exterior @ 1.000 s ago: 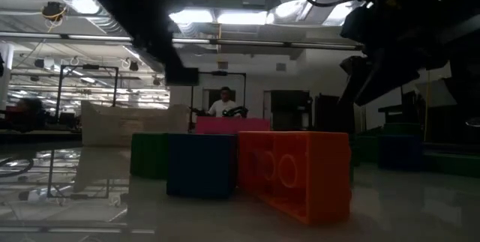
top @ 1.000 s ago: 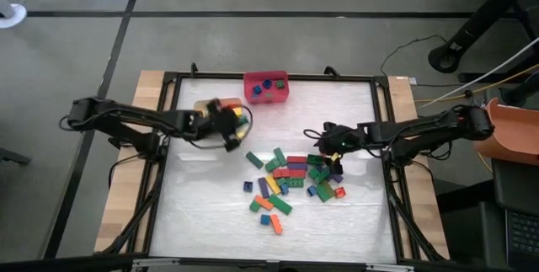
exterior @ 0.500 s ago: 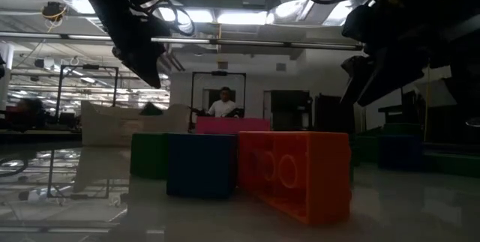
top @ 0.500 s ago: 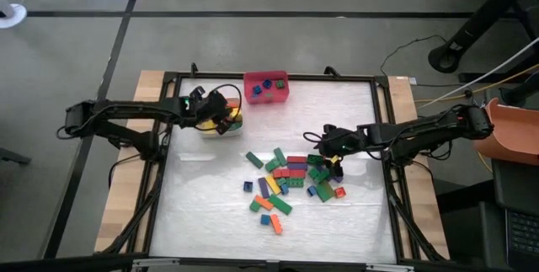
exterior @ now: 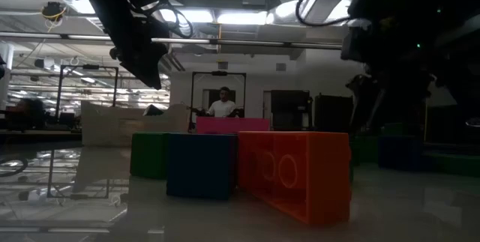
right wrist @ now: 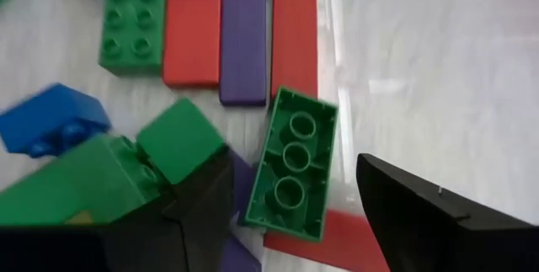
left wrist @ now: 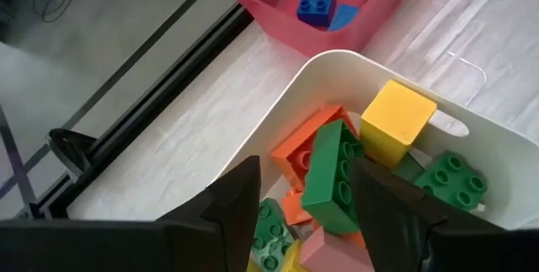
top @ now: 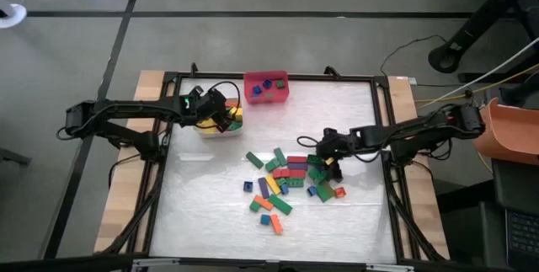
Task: Sort blocks by size
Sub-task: Put the large green game piece into the white bin
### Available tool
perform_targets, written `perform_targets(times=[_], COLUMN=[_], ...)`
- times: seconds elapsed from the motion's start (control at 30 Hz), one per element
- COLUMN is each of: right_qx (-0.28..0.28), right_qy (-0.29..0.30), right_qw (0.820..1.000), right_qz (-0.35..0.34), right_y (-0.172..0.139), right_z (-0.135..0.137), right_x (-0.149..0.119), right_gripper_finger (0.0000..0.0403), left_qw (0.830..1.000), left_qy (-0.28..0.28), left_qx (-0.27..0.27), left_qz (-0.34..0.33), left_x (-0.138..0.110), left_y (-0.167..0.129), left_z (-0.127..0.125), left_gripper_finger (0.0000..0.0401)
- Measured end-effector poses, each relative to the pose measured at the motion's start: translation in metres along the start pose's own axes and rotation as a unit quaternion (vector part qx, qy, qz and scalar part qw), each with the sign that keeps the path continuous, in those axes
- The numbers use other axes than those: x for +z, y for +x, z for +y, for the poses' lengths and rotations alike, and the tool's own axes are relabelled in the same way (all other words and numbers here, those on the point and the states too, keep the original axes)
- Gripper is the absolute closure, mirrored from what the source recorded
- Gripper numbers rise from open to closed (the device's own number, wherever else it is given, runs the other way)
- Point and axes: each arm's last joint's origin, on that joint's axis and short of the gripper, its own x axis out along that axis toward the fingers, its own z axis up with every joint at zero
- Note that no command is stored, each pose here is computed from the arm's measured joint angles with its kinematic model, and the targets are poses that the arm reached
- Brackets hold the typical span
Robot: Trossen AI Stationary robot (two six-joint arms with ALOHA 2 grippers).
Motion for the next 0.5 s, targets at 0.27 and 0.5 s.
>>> perform_targets(times=[0.27, 0.5], right_qx=[0.011, 0.007], right_qy=[0.034, 0.036], right_qw=[0.999, 0.999], right_qz=[0.041, 0.035], right_y=[0.018, 0.019], right_z=[0.001, 0.000], right_x=[-0.005, -0.004], right_gripper_finger=[0.0155, 0.0226], left_qw=[1.000, 1.000], left_qy=[0.000, -0.002], left_qx=[0.000, 0.000], left_qz=[0.000, 0.000], left_x=[0.000, 0.000], left_y=[0.000, 0.000], left_z=[0.000, 0.000], left_gripper_finger=[0.0232, 0.0232])
